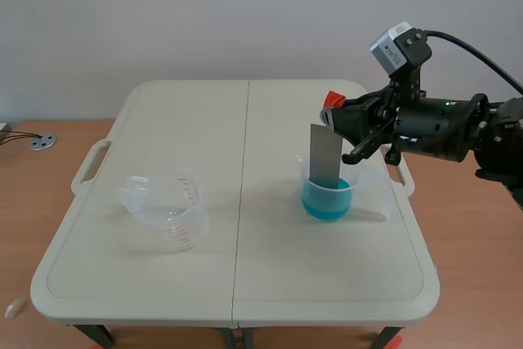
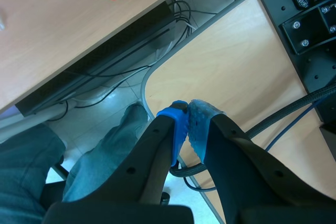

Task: Hold the metal plate by the orange handle, dip it into the blue solution, take it out and point at it, then put the plate back in the beaker on the left.
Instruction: 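Hold the plate still in the solution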

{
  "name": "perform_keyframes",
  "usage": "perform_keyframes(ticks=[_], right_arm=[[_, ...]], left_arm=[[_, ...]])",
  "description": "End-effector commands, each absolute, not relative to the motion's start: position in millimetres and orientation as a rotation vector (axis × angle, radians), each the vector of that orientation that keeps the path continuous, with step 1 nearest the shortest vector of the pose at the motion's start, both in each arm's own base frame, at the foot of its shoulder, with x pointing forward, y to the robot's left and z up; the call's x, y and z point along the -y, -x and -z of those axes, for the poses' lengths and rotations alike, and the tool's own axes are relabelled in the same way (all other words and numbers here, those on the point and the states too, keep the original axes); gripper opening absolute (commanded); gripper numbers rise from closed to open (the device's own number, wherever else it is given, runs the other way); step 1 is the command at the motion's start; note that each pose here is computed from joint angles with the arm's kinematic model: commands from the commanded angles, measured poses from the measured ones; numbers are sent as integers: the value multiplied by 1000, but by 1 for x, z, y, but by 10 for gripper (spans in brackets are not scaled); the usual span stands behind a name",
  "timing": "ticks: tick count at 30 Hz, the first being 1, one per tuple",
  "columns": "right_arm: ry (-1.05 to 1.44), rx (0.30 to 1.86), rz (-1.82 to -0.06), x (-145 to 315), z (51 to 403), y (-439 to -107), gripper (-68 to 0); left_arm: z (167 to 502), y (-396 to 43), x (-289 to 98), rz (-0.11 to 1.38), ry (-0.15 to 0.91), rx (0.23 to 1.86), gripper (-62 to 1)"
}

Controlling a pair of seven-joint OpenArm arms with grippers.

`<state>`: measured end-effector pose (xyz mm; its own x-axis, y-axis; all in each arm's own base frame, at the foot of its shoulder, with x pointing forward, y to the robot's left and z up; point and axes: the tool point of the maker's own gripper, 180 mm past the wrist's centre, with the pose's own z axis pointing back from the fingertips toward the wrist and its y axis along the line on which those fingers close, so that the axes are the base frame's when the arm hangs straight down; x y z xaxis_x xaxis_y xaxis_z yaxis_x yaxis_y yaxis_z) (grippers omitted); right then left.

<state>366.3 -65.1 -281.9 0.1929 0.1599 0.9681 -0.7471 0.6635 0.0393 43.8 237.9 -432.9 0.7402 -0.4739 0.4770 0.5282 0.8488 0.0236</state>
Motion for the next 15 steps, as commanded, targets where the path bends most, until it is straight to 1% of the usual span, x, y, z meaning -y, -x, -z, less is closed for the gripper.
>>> perform_keyframes(ticks=[1, 15], right_arm=[[-580, 1214, -708, 66, 281, -367, -662], [-580, 1214, -708, 66, 281, -367, -662]], left_arm=[[430, -46, -232, 545, 130, 509, -591], [430, -45, -233, 545, 128, 502, -591]])
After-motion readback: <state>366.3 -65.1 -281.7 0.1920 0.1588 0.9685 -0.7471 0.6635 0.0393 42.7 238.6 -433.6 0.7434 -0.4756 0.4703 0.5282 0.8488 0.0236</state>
